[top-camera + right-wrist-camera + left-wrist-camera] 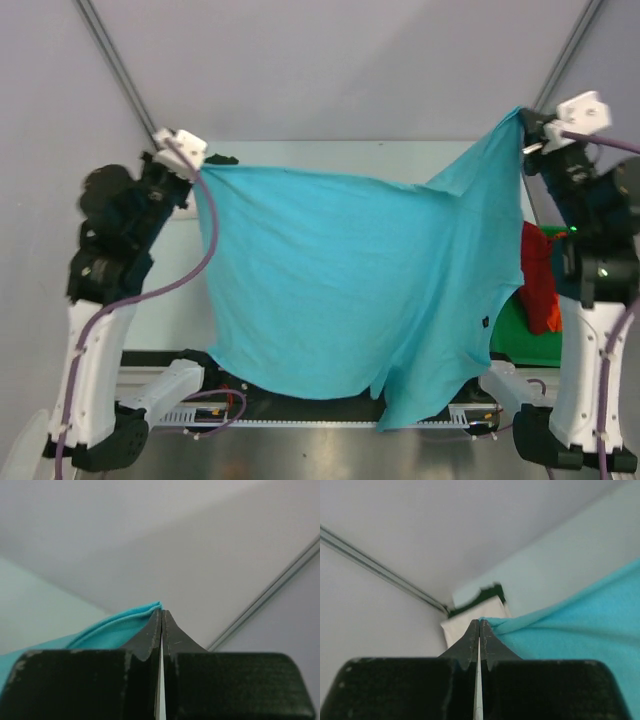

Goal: Fold and stack the t-shirts
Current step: Flatten the tshirt out

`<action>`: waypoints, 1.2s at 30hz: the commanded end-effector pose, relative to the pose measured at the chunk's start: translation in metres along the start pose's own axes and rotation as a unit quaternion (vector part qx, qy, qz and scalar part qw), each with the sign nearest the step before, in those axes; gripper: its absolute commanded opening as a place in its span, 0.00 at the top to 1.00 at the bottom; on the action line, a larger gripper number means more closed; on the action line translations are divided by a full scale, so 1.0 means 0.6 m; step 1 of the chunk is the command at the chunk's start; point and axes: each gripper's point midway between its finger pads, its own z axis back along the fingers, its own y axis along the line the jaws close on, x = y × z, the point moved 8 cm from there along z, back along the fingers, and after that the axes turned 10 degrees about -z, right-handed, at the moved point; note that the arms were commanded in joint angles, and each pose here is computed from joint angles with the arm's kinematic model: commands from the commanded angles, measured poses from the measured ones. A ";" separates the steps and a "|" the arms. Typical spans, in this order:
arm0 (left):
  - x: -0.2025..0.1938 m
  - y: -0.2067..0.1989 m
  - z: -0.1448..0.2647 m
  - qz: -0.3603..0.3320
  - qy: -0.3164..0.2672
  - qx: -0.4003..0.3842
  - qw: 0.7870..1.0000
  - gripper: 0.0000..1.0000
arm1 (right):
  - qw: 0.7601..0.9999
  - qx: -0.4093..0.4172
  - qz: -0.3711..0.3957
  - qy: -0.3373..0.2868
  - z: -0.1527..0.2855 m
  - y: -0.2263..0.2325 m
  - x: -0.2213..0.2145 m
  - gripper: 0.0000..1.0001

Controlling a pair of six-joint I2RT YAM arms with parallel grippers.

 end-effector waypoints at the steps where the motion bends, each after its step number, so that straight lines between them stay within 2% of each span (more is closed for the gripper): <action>1: -0.092 -0.076 -0.050 -0.015 0.070 -0.061 0.996 1.00 | 0.996 0.052 0.006 0.078 -0.018 0.021 -0.114 1.00; 2: -0.111 -0.092 -0.062 -0.018 0.079 -0.069 0.994 0.99 | 0.991 0.064 -0.004 0.115 -0.022 0.032 -0.172 1.00; 3: -0.153 -0.128 -0.078 -0.020 0.106 -0.094 0.990 1.00 | 0.988 0.077 0.001 0.131 -0.026 0.037 -0.206 1.00; 4: -0.165 -0.138 -0.095 -0.022 0.103 -0.092 0.990 1.00 | 0.988 0.082 0.002 0.134 -0.034 0.041 -0.229 1.00; 5: -0.190 -0.160 -0.118 -0.022 0.120 -0.108 0.987 1.00 | 0.980 0.096 -0.010 0.174 -0.042 0.053 -0.295 1.00; 7: -0.232 -0.197 -0.152 -0.023 0.136 -0.123 0.983 1.00 | 0.975 0.114 0.013 0.190 -0.061 0.064 -0.348 1.00; 8: -0.261 -0.224 -0.178 -0.021 0.162 -0.145 0.976 1.00 | 0.965 0.132 0.004 0.227 -0.073 0.081 -0.411 1.00; 11: -0.293 -0.243 -0.225 -0.025 0.180 -0.145 0.973 1.00 | 0.958 0.148 0.004 0.245 -0.110 0.100 -0.473 1.00; 12: -0.314 -0.256 -0.249 -0.026 0.197 -0.154 0.968 1.00 | 0.952 0.152 -0.005 0.267 -0.126 0.107 -0.515 1.00; 13: -0.320 -0.254 -0.265 -0.025 0.197 -0.148 0.969 1.00 | 0.955 0.150 -0.001 0.255 -0.143 0.107 -0.522 1.00; 17: -0.344 -0.256 -0.335 -0.031 0.216 -0.152 0.964 1.00 | 0.944 0.174 0.031 0.279 -0.182 0.116 -0.591 1.00; 18: -0.348 -0.257 -0.347 -0.032 0.220 -0.152 0.963 1.00 | 0.938 0.178 0.026 0.298 -0.189 0.120 -0.626 1.00; 20: -0.377 -0.273 -0.374 -0.030 0.247 -0.162 0.955 0.99 | 0.940 0.166 0.016 0.298 -0.220 0.109 -0.637 1.00; 21: -0.369 -0.260 -0.391 -0.028 0.244 -0.153 0.957 1.00 | 0.934 0.165 0.002 0.318 -0.226 0.111 -0.675 1.00; 23: -0.392 -0.272 -0.416 -0.025 0.261 -0.158 0.952 1.00 | 0.940 0.152 -0.010 0.305 -0.268 0.097 -0.669 1.00; 25: -0.391 -0.263 -0.441 -0.027 0.263 -0.149 0.953 1.00 | 0.932 0.152 -0.032 0.327 -0.292 0.099 -0.718 1.00; 26: -0.409 -0.271 -0.454 -0.032 0.276 -0.153 0.948 1.00 | 0.936 0.148 -0.035 0.318 -0.325 0.088 -0.706 1.00; 28: -0.404 -0.261 -0.476 -0.037 0.274 -0.146 0.950 0.99 | 0.930 0.145 -0.053 0.333 -0.347 0.087 -0.726 1.00; 29: -0.420 -0.273 -0.486 -0.041 0.285 -0.152 0.946 1.00 | 0.933 0.140 -0.056 0.325 -0.380 0.081 -0.739 1.00; 31: -0.418 -0.266 -0.505 -0.044 0.284 -0.141 0.947 0.99 | 0.931 0.129 -0.075 0.332 -0.402 0.076 -0.755 1.00; 32: -0.419 -0.263 -0.512 -0.045 0.286 -0.134 0.948 0.99 | 0.926 0.129 -0.085 0.345 -0.407 0.083 -0.788 1.00; 33: -0.427 -0.264 -0.524 -0.047 0.290 -0.124 0.948 1.00 | 0.932 0.122 -0.085 0.331 -0.431 0.071 -0.772 1.00; 36: -0.435 -0.259 -0.546 -0.048 0.294 -0.094 0.950 1.00 | 0.934 0.120 -0.082 0.325 -0.454 0.082 -0.791 1.00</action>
